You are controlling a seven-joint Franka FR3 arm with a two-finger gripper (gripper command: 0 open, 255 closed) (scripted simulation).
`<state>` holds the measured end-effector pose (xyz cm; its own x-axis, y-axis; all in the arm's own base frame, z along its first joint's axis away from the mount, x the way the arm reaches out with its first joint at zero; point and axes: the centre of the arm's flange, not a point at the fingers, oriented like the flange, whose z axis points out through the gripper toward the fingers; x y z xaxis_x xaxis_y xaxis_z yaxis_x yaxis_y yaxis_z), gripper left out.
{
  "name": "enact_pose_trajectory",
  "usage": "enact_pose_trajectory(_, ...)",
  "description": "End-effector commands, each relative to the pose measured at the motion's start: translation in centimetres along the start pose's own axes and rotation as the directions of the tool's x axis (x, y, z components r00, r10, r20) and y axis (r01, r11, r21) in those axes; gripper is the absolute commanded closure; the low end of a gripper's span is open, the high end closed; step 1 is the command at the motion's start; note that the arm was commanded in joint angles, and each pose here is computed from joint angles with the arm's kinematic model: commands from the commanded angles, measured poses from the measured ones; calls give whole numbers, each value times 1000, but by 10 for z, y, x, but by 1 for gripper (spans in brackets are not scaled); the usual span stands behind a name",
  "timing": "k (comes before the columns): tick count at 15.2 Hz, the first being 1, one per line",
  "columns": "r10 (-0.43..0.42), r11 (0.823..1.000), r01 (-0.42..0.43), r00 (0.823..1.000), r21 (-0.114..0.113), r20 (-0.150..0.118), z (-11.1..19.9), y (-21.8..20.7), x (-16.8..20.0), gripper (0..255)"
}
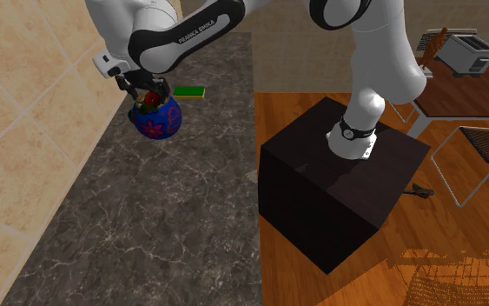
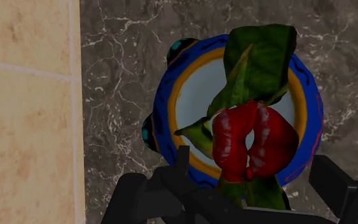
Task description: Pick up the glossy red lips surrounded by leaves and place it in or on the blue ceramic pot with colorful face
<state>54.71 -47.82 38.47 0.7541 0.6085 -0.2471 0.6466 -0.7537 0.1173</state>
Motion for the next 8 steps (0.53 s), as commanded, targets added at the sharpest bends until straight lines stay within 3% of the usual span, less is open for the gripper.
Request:
enact_pose_trajectory(1, 0, 1000, 0, 1000, 0, 0, 0, 0, 0, 0)
enact_pose_trajectory(2, 0, 1000, 0, 1000, 0, 0, 0, 0, 0, 0)
enact_pose_trajectory(6, 0, 1000, 0, 1000, 0, 0, -50, 0, 0, 0)
enact_pose_trajectory(8, 0, 1000, 0, 1000, 0, 0, -50, 0, 0, 0)
